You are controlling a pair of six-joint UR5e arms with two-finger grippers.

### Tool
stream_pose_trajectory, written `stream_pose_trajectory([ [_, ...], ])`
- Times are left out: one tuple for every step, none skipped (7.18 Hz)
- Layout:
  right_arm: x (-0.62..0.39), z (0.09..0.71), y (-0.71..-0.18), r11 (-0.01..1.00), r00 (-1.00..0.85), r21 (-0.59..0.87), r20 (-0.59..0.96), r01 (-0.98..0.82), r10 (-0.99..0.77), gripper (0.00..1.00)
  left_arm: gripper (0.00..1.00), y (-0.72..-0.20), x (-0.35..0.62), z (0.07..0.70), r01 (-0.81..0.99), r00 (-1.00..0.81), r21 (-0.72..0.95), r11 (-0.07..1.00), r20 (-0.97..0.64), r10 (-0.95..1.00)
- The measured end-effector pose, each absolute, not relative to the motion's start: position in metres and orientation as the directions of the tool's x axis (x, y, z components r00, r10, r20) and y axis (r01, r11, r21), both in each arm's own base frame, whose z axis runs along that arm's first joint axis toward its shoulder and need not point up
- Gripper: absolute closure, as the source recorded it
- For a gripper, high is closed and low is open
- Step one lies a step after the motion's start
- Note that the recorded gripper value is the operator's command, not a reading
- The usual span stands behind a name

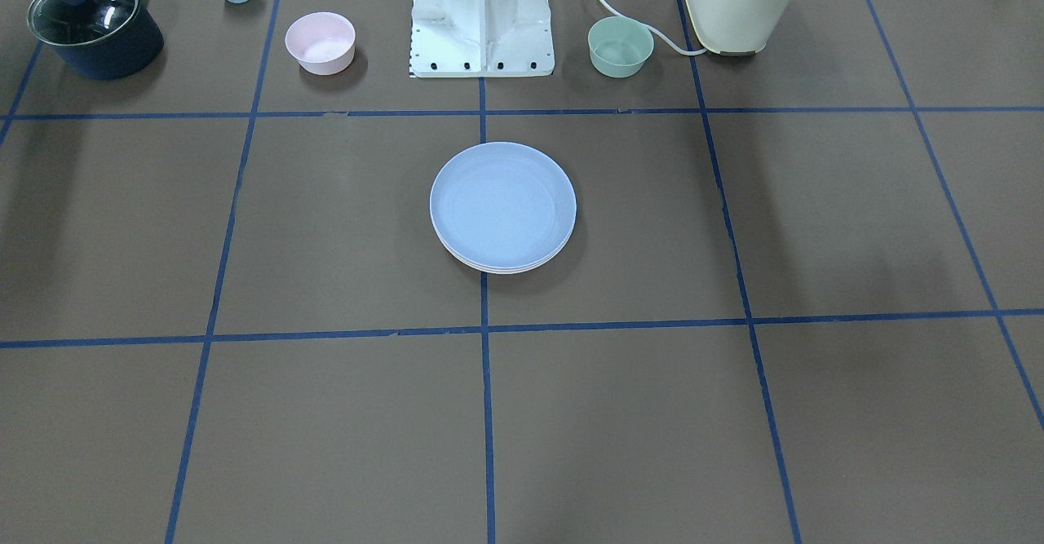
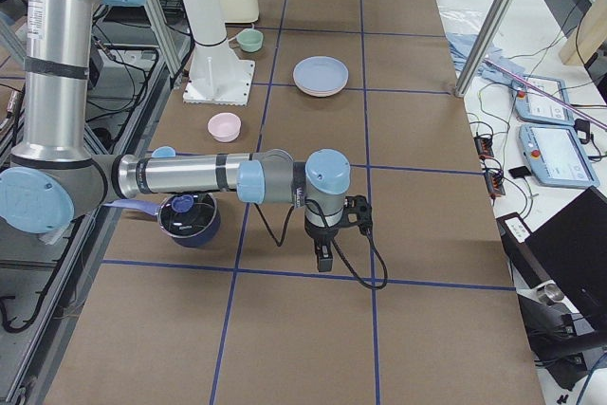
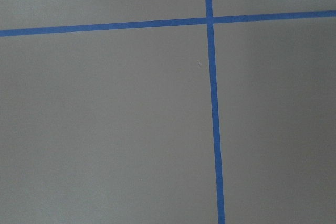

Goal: Stack three plates with pink and blue

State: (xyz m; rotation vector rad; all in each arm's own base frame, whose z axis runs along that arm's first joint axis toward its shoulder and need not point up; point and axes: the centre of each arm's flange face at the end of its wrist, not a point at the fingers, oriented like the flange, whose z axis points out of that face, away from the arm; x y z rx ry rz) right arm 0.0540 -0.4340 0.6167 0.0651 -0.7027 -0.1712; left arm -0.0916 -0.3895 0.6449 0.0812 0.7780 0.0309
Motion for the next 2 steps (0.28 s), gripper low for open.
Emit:
stream_pose_trajectory([
  [0.0539, 0.6156, -0.433, 0.984, 0.749, 0.119, 0.638, 0.135, -0.18, 0.0, 0.0, -0.3899, -0.0915, 0.6438, 0.002, 0.712, 0.088, 0.996, -0.699, 0.06],
  [0.0541, 0.6144, -0.4308, 0.983, 0.748, 0.122, 0.638, 0.135, -0.182, 0.0, 0.0, -0.3903, -0.0915, 0.6424, 0.002, 0.712, 0.091, 0.996, -0.699, 0.063],
])
